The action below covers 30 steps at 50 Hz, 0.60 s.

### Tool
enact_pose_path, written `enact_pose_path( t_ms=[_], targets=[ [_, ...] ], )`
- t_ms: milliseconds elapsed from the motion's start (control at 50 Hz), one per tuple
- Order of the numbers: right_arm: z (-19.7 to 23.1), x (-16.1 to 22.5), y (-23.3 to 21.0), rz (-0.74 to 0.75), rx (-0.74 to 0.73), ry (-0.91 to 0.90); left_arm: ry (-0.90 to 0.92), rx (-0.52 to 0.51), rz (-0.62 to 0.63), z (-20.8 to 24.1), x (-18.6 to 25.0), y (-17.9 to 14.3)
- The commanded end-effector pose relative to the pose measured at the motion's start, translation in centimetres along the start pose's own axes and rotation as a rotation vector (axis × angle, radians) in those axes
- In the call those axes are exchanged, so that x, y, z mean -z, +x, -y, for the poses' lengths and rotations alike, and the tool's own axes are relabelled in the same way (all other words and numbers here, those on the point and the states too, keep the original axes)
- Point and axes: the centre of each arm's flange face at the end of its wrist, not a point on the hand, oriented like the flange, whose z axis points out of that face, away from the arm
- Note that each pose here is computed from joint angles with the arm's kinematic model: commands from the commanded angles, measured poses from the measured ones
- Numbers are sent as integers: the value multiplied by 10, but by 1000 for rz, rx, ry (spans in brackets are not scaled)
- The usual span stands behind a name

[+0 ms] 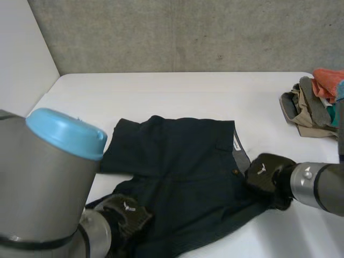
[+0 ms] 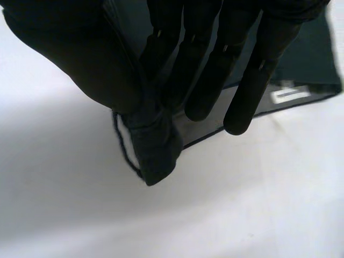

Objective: Fold the laundry.

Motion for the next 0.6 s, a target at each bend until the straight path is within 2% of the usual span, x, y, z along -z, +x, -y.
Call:
enact_pose_path(
  t_ms=[20,100,200,340,420,480,600],
  targets=[
    [18,-34,25,-206,-137,87,81,-42,202,43,-40,-51],
    [29,-53,44,-336,-198,149,167,-99,320,73,-60,-86],
    [49,-86,71,-545,-246,312,312,-167,488,115,-97,-135],
    [69,-139,92,-759,-211,527,392,-247,627,136,-152,-180],
    [72,-174,90,-810,-189,597,432,-268,658,140,-172,-190],
    [72,-197,78,-802,-165,587,504,-267,676,149,-177,-192],
    [68,-196,83,-834,-146,528,625,-207,740,165,-157,-196]
  ],
)
